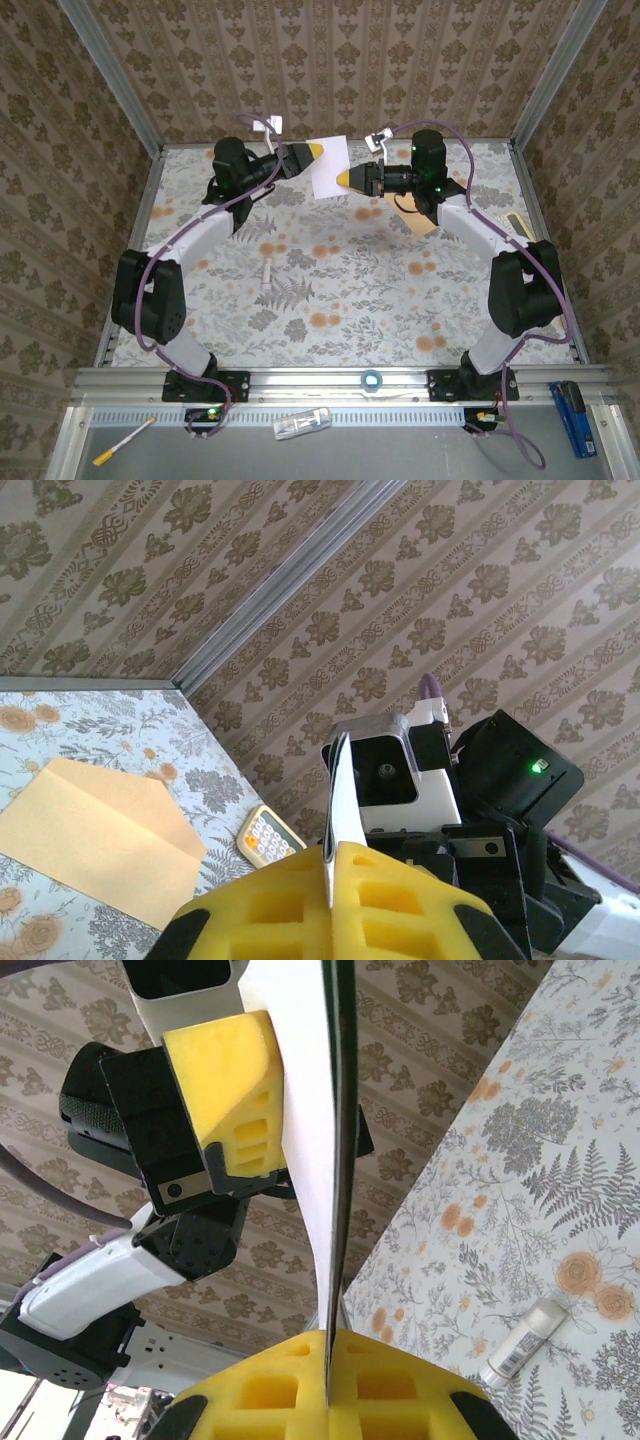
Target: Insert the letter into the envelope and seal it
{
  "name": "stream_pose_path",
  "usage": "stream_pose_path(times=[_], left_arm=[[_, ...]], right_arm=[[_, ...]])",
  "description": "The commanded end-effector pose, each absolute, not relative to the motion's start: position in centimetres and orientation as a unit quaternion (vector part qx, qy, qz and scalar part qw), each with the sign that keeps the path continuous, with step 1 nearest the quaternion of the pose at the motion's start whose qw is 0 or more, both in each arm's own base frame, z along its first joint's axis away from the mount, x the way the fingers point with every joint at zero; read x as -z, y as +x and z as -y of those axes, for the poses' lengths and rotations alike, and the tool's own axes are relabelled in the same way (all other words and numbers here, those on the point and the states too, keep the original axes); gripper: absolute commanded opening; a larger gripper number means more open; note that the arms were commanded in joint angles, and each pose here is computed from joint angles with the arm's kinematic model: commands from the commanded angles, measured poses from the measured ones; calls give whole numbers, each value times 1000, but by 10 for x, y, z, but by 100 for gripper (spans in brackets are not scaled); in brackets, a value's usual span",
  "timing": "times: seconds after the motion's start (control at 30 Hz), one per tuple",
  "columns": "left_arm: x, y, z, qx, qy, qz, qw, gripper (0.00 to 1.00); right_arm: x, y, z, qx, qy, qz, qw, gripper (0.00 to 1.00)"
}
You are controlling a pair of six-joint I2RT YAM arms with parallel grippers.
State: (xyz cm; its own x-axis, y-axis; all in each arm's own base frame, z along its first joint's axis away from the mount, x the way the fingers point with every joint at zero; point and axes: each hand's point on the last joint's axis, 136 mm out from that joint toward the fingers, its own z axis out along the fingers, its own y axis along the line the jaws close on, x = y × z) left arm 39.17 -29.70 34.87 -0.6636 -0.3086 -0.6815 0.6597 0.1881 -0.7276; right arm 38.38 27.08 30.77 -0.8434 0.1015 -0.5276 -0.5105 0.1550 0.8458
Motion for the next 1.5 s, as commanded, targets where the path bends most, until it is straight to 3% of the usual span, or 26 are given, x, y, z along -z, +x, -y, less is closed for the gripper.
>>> stream_pose_path(times=[0.0, 0.2, 0.4, 0.7, 0.87, 0.93, 1.07, 1.2, 1.47], left_arm=[[-367, 396, 291, 627, 134, -646, 415, 2], [-369, 401, 286, 629, 116, -638, 428, 1], [-364, 404, 289, 631, 117, -641, 421, 1], [-359, 403, 290, 633, 119, -645, 412, 1], [-360, 401, 289, 633, 121, -643, 414, 28], [-362, 399, 288, 635, 125, -640, 414, 43], [-360, 391, 291, 642, 144, -637, 402, 56], [-352, 384, 292, 645, 149, -640, 389, 50], [-353, 377, 293, 649, 156, -637, 385, 22]], right_arm=[[-329, 371, -273, -650, -171, -696, 252, 10], [-327, 371, -272, -663, -159, -687, 250, 19], [-326, 369, -271, -663, -154, -687, 253, 19], [-329, 374, -270, -660, -152, -687, 264, 0], [-331, 375, -271, -660, -152, -687, 266, 0], [-331, 376, -270, -658, -148, -688, 268, 0], [-332, 379, -269, -654, -140, -690, 277, 0], [-336, 382, -268, -652, -135, -688, 287, 0], [-342, 388, -271, -659, -132, -682, 290, 0]])
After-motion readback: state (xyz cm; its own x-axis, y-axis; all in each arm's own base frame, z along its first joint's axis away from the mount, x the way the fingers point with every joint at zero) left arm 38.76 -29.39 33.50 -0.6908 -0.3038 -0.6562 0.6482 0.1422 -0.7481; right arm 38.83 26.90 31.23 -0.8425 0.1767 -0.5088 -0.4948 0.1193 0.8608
